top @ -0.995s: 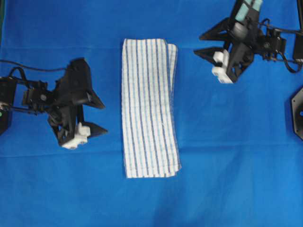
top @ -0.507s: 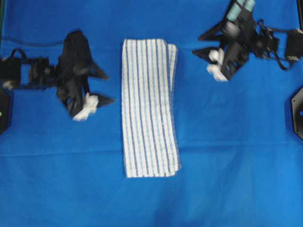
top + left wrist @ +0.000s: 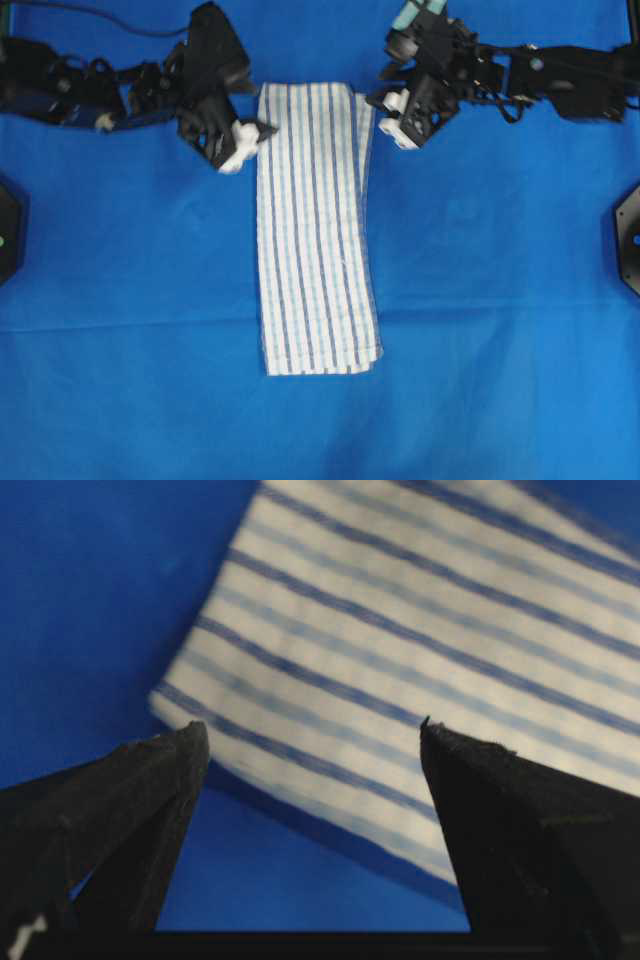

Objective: Fold the blue towel.
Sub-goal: 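Grasp the top corners of the strip with both grippers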

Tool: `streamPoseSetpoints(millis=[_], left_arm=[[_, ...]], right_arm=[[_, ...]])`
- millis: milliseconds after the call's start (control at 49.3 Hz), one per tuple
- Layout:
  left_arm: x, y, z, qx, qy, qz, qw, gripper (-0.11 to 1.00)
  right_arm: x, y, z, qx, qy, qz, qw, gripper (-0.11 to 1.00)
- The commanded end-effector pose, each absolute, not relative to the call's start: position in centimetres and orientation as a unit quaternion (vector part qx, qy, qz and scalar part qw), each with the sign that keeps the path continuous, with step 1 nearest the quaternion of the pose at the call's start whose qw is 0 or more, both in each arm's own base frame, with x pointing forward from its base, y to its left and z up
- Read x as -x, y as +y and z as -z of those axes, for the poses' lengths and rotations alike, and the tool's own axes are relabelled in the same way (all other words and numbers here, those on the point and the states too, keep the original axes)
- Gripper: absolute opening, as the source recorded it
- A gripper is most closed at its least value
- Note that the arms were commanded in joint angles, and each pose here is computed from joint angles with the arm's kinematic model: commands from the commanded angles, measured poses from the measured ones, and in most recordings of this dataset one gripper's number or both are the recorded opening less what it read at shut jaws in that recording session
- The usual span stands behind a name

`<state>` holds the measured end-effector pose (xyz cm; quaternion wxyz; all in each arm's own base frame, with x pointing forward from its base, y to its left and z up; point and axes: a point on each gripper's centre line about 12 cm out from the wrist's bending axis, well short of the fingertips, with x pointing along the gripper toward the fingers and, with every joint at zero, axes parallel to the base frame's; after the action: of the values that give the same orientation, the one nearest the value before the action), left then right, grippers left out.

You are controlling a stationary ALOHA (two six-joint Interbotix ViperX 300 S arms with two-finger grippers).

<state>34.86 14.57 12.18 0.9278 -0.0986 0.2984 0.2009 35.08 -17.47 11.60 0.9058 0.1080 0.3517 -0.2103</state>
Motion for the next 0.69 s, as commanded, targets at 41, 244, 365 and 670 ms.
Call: streamPoseSetpoints(millis=[41,244,365,670], left_arm=[[-35.5,16.2,-12.0,0.101,0.291,-0.216,0.927,0.81],[-35.5,17.0,-10.2,0.108,0.309,-0.224,0.918,0.8],[-35.6,17.0,-9.9,0.109,0.312,-0.224,0.917,0.77],[-35.7,17.3,-9.7,0.11,0.313,-0.226,0.916,0.22]], right_arm=[[-36.5,-17.8,-10.8,-0.109,0.339,0.201,0.913,0.56],[-36.9,-18.0,-9.5,-0.112,0.347,0.199,0.909,0.56],[-36.9,-18.0,-9.6,-0.113,0.347,0.199,0.909,0.56],[-36.9,-17.7,-9.5,-0.112,0.349,0.197,0.909,0.19]])
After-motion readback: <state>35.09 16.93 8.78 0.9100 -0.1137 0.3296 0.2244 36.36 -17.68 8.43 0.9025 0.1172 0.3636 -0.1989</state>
